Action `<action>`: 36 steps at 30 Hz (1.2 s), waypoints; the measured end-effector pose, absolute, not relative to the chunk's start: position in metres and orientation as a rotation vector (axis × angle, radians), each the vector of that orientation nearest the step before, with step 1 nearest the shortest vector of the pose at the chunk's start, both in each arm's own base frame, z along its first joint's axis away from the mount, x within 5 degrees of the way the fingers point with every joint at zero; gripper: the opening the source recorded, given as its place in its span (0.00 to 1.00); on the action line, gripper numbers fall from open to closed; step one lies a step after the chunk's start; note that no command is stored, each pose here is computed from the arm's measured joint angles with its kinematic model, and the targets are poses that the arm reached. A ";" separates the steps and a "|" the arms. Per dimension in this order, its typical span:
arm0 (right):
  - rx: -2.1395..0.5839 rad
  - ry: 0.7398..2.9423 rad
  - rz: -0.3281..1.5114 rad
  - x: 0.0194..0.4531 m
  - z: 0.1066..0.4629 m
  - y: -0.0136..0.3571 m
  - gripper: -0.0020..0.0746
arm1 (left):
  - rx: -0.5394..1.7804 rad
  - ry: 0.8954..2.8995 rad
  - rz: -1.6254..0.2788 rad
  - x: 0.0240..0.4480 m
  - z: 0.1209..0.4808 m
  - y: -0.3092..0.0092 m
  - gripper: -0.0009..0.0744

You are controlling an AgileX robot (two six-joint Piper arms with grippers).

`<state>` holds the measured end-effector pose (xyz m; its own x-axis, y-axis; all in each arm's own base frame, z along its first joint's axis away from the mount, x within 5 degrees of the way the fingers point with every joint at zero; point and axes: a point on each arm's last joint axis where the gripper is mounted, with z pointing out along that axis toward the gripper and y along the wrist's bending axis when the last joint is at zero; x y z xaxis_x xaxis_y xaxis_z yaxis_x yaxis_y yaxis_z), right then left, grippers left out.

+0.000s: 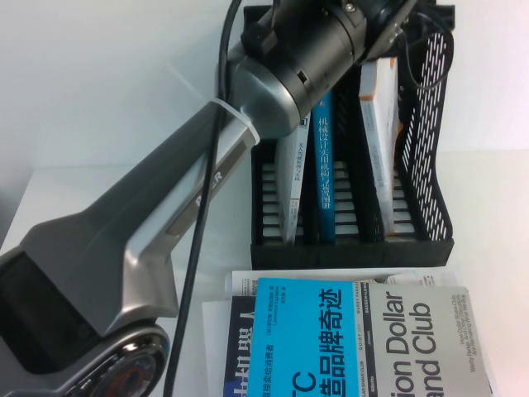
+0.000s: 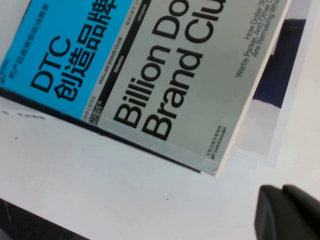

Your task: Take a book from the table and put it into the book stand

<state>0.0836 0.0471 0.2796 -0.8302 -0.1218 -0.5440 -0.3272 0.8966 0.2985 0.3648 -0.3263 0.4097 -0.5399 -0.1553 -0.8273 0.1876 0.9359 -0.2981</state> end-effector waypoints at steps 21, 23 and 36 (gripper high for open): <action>-0.296 2.308 0.384 0.091 0.292 0.039 0.02 | 0.287 1.902 -0.287 0.301 0.521 -0.255 0.03; -0.279 2.182 0.328 0.093 0.300 0.035 0.02 | 0.301 1.884 -0.309 0.289 0.533 -0.246 0.02; -0.199 1.912 0.228 0.057 0.261 0.018 0.02 | 0.379 1.857 -0.387 0.236 0.576 -0.203 0.01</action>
<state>0.0568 0.0180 0.2611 -0.3423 -0.0277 -0.9392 -0.2475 0.9669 0.0617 0.2365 -0.2029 0.5757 -0.3034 0.0678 -0.9505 0.4421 0.8936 -0.0774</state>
